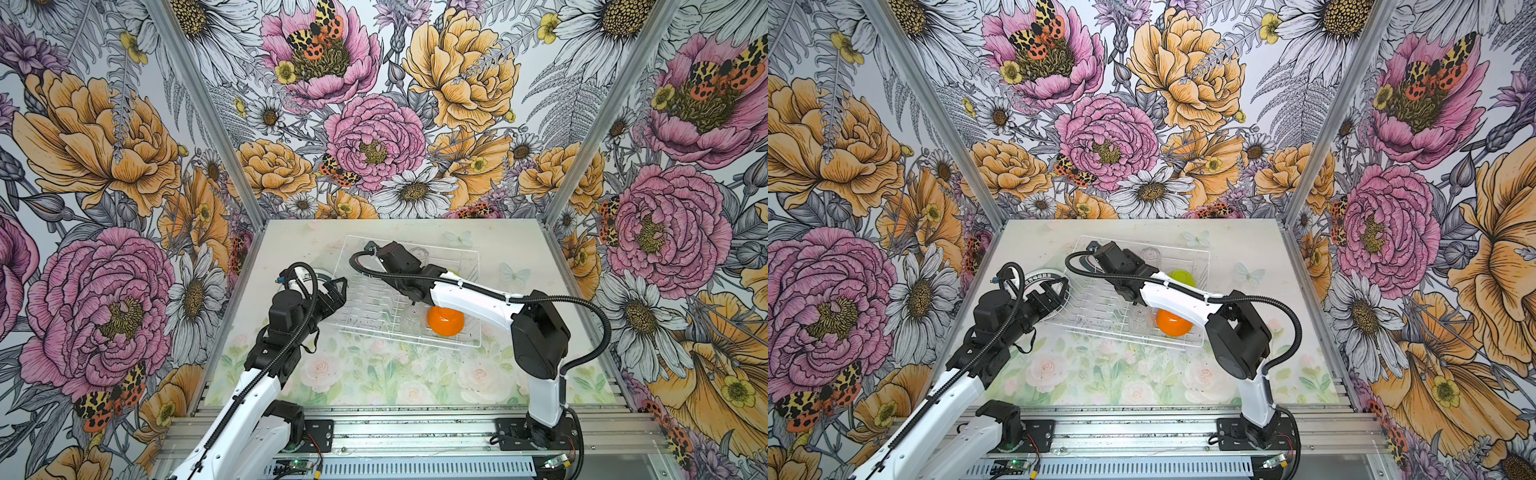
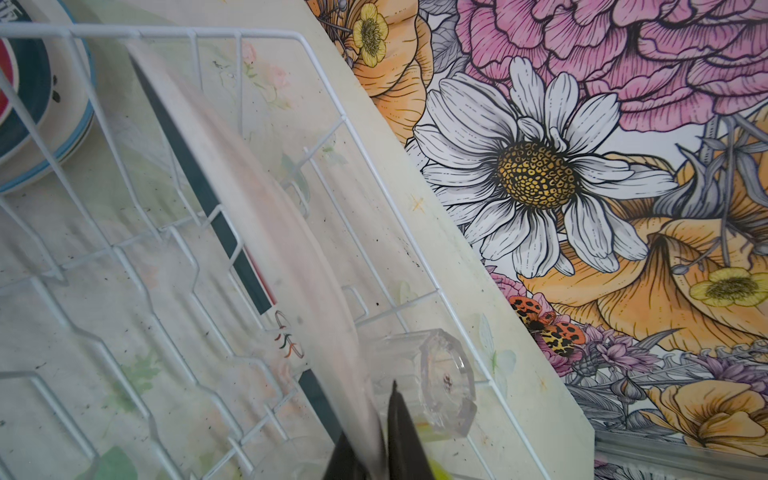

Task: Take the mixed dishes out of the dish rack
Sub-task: 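Lower the right gripper onto the plate's rim in the rack and close, then lift the plate upright out of the rack with the right gripper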

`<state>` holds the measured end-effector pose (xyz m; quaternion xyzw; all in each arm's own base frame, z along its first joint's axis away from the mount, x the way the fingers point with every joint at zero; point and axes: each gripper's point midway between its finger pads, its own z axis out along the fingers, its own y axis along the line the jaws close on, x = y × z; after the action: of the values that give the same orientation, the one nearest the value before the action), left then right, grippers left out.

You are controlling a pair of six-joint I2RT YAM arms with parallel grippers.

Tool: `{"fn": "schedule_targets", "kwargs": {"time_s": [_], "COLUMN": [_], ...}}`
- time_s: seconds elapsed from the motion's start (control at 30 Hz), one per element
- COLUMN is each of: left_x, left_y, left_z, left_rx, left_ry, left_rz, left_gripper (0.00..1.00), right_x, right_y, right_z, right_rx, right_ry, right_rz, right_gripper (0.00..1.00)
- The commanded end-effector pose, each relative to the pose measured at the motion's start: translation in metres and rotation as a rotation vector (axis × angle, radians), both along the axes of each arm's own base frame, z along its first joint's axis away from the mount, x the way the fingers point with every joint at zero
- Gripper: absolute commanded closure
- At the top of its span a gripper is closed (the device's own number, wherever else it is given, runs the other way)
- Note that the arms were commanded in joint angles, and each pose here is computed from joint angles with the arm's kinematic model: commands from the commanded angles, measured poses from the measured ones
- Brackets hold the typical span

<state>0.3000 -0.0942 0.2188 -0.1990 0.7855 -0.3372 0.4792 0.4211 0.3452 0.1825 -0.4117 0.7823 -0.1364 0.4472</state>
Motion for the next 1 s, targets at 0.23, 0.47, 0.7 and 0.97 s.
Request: {"fn": "schedule_targets", "kwargs": {"time_s": [0.23,0.47,0.7,0.97], "left_x": [0.001,0.001,0.002,0.001], "left_y": [0.006,0.006,0.004,-0.004], "left_z": [-0.002,-0.003,-0.002,0.005], "left_rx": [-0.008,-0.007,-0.011,-0.035], "left_ry": [-0.008,-0.020,-0.026,-0.059], "left_rz": [0.031,0.033,0.023,-0.021], "left_gripper": [0.01,0.01,0.01,0.01], "right_x": [-0.013,-0.024,-0.040,-0.055], "right_y": [0.013,0.005,-0.012,-0.036], "right_z": [0.107,0.148,0.183,0.201], "right_rx": [0.332,0.487,0.671,0.880], "right_ry": [-0.109,-0.127,-0.112,-0.033], "right_rz": [0.016,0.007,-0.022,-0.056], "right_gripper": [1.00,1.00,1.00,1.00]}}
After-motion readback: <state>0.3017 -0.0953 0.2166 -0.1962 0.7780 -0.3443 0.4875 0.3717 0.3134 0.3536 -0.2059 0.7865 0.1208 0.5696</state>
